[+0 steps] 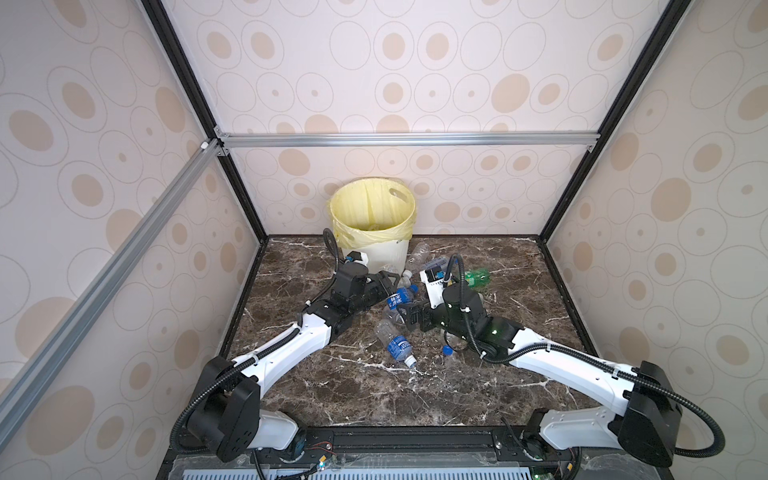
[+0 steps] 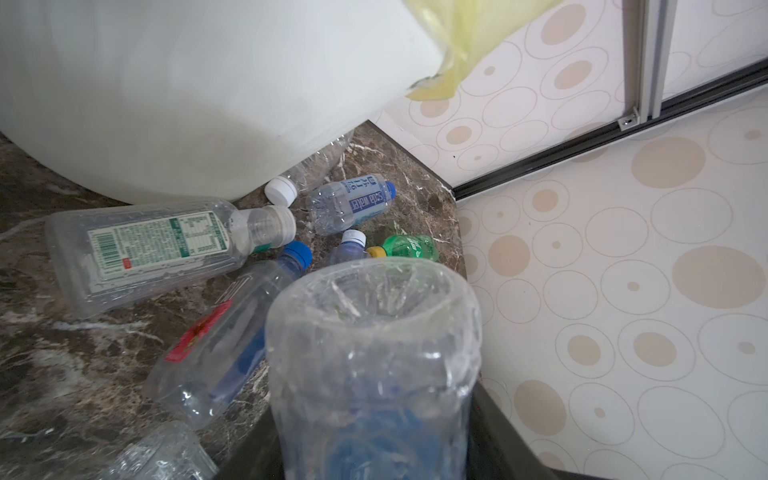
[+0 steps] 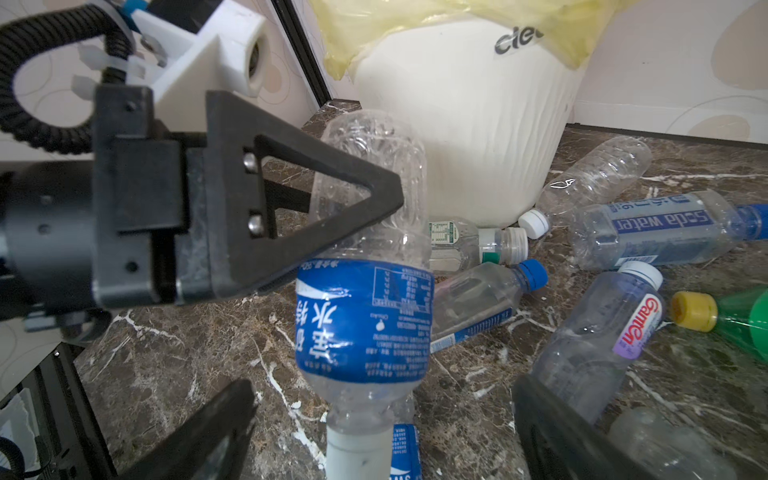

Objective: Throw the plastic bottles in the bin
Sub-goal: 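Hand the blue-label bottle from the left gripper into the right gripper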

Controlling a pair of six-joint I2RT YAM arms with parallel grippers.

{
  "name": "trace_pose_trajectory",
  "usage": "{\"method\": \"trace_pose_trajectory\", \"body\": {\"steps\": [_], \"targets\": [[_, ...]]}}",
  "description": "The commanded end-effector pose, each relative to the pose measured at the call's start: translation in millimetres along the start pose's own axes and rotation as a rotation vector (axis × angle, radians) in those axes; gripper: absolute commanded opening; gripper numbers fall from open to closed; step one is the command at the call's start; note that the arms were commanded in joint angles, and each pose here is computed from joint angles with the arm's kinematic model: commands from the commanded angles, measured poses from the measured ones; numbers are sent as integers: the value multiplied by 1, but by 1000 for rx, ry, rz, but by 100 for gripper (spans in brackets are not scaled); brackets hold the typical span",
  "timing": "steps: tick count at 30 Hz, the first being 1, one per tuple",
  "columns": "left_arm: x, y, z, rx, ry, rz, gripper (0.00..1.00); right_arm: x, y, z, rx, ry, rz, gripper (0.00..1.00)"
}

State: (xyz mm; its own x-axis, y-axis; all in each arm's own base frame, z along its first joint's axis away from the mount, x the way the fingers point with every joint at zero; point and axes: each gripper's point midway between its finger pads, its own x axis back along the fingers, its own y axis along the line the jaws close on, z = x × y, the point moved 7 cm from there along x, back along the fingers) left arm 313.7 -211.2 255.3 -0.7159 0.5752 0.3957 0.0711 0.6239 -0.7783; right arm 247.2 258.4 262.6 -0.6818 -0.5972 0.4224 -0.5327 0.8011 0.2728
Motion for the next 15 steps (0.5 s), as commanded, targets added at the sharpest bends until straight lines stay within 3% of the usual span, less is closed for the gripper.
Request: {"method": "trace_pose_trajectory", "body": {"steps": [1,15], "targets": [[9,-33,-12,1,-53,89,55,4,-8,3,-11,8,22,100],[15,-61,0,-14,-31,173,55,8,-10,-1,-20,-37,-18,92]]}}
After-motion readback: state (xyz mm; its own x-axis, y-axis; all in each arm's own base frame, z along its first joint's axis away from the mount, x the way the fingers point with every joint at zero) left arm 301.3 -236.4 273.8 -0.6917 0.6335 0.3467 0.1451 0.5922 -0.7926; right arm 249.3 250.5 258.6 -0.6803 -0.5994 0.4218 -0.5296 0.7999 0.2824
